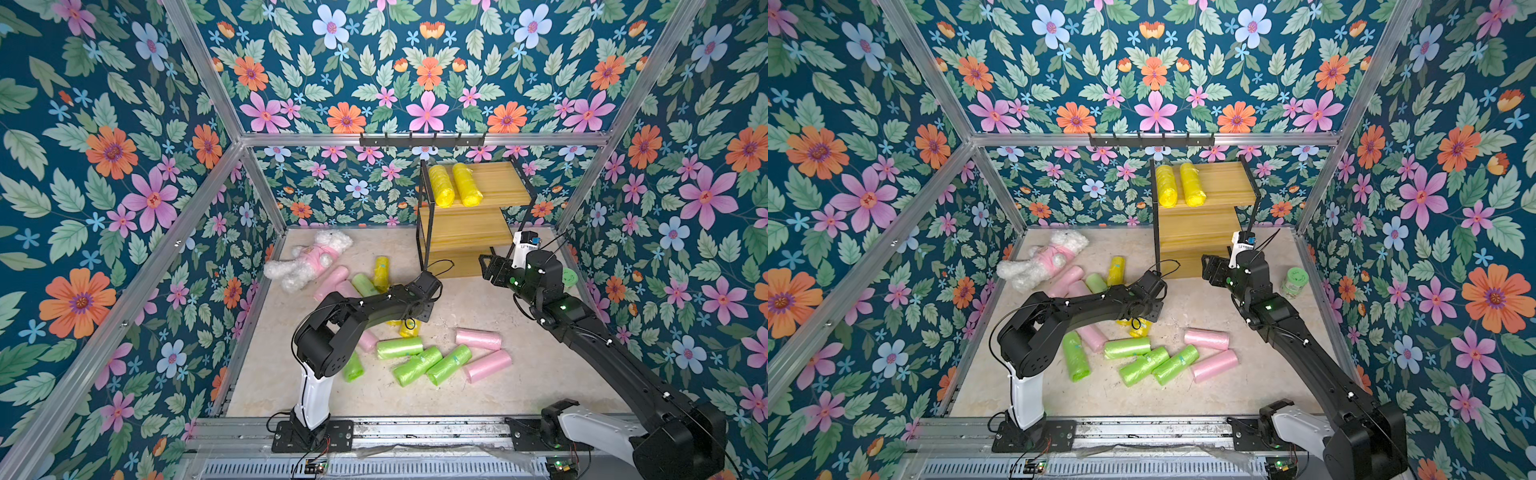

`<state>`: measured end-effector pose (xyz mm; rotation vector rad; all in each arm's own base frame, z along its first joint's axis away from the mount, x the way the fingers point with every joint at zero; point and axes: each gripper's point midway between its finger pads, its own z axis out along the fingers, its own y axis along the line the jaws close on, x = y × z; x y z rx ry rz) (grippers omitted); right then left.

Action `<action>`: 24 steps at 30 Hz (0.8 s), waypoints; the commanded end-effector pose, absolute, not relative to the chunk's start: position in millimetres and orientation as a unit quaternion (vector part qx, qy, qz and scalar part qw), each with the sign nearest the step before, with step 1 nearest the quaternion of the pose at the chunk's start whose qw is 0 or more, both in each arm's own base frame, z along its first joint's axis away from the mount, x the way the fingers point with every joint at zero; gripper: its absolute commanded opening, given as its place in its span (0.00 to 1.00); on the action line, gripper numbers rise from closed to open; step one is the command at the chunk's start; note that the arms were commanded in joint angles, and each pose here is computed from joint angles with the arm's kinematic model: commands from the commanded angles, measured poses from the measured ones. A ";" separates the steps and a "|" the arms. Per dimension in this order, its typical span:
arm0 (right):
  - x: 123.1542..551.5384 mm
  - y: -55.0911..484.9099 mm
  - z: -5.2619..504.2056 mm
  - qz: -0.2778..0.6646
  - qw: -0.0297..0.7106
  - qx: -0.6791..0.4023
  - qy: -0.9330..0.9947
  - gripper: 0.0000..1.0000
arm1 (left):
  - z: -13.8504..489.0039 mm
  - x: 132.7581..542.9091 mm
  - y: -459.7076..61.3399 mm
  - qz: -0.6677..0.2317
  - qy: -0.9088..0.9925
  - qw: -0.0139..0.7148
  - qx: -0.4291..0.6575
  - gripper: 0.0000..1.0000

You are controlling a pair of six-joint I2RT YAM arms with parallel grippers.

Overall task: Sort the rolls of trash bags by color and place them on the shelf
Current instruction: Pick up the roll of trash bags from the center of the board.

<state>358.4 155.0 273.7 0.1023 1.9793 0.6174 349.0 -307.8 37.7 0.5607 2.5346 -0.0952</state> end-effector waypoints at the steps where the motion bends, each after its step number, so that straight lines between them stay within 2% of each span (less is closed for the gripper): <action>1: 359.0 156.9 281.2 0.269 0.519 0.042 0.811 0.80 | 57.5 361.6 -311.6 -0.044 0.930 0.309 0.195 0.51; 7: 350.7 157.7 289.8 0.283 0.534 0.031 0.796 0.80 | 114.3 381.1 -317.2 -0.112 0.903 0.389 0.144 0.41; 16: 314.4 217.7 317.7 0.399 0.542 -0.053 0.737 0.80 | 244.0 388.8 -297.6 -0.295 0.805 0.515 0.008 0.40; 24: 279.2 261.0 343.8 0.505 0.555 -0.096 0.655 0.86 | 323.9 371.6 -277.1 -0.455 0.688 0.555 -0.106 0.39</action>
